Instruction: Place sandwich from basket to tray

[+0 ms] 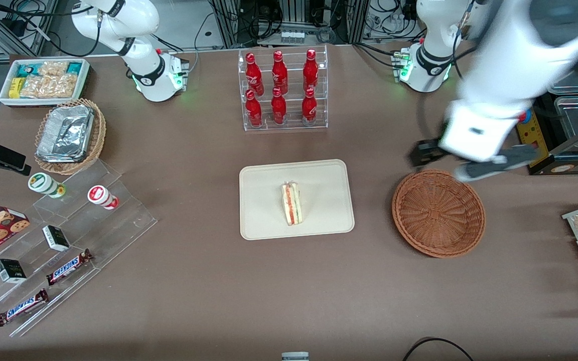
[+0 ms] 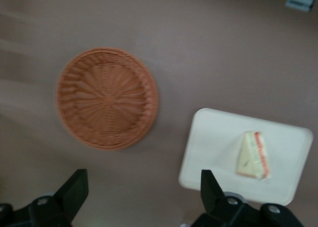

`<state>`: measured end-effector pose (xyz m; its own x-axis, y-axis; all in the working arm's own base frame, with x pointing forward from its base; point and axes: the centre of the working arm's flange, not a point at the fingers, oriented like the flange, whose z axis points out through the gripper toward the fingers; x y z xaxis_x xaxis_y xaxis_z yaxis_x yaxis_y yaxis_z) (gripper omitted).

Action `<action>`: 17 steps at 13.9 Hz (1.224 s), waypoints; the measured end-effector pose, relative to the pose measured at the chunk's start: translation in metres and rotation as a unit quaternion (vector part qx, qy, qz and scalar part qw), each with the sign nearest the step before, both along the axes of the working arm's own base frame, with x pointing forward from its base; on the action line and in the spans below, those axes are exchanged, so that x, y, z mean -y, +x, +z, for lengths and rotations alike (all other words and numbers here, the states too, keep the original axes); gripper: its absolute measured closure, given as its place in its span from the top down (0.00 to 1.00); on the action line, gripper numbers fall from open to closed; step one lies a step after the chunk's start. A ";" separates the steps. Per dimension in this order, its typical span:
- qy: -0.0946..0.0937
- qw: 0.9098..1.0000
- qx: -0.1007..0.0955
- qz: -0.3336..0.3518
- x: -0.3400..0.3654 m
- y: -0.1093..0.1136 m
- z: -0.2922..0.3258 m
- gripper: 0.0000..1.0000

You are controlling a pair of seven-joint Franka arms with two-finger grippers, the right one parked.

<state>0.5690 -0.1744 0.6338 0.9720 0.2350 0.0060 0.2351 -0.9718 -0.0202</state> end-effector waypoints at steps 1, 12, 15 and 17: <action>0.001 1.000 -0.005 -0.014 -0.024 -0.003 0.009 1.00; -0.010 0.992 -0.045 -0.119 -0.149 -0.028 0.013 1.00; -0.010 0.992 -0.039 -0.123 -0.154 -0.034 0.011 1.00; -0.009 0.992 -0.029 -0.125 -0.156 -0.041 0.008 1.00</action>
<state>0.5283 -0.0180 0.6420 0.9984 -0.0143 -0.0539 -0.0147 -0.9999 -0.0079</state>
